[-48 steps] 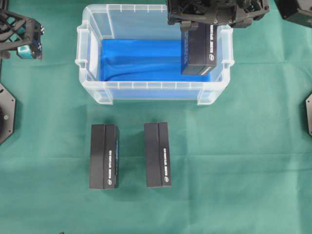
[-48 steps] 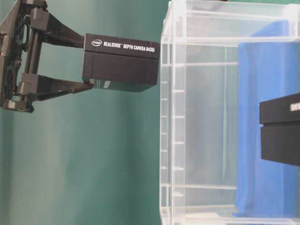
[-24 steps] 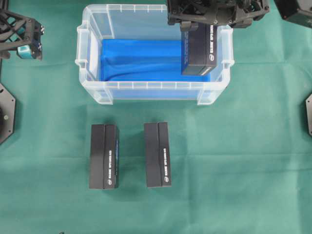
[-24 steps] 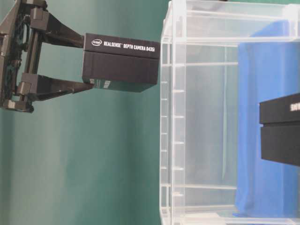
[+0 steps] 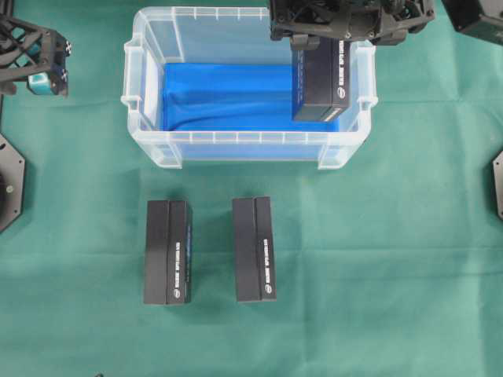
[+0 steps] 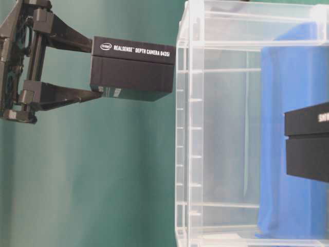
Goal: Take out the box from the case.
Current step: 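Lift the gripped boxes straight up out of the case, then carry the boxes over the front wall and lower onto table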
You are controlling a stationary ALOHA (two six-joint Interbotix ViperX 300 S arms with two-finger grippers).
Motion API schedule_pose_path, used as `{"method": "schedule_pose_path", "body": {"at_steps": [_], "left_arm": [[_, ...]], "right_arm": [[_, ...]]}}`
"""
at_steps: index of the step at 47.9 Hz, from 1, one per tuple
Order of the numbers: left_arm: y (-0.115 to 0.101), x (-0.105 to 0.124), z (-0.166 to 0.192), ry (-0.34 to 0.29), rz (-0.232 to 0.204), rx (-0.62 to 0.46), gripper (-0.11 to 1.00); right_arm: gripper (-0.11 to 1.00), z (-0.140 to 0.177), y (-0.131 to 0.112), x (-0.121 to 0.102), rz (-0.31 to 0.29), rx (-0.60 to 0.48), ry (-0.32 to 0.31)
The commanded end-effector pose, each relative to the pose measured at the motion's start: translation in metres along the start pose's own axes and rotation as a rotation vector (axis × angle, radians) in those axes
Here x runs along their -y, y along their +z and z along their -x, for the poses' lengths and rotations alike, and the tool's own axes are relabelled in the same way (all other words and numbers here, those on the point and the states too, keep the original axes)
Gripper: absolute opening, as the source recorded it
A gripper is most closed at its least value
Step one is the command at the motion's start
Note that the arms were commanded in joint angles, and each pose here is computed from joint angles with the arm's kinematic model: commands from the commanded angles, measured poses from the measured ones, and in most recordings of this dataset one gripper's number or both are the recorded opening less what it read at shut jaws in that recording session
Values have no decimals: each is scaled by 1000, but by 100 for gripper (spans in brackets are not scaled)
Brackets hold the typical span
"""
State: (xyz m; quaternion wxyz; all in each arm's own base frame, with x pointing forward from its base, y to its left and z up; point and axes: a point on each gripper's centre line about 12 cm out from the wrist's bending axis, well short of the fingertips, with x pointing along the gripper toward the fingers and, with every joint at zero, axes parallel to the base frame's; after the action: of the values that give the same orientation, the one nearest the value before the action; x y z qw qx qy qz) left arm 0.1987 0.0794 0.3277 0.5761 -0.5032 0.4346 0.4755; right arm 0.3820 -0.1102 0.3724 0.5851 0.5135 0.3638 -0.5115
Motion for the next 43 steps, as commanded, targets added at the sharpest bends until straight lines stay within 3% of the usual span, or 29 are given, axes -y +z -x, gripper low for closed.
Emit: {"method": "schedule_pose_path", "body": {"at_steps": [1,43], "left_arm": [[0,1,4,-17,-1,6,96],[0,2,4,-15,-2,5,96]], "right_arm": [[67,28,4,3,-8,16,71],[67,29,0,2,11,14,75]]}}
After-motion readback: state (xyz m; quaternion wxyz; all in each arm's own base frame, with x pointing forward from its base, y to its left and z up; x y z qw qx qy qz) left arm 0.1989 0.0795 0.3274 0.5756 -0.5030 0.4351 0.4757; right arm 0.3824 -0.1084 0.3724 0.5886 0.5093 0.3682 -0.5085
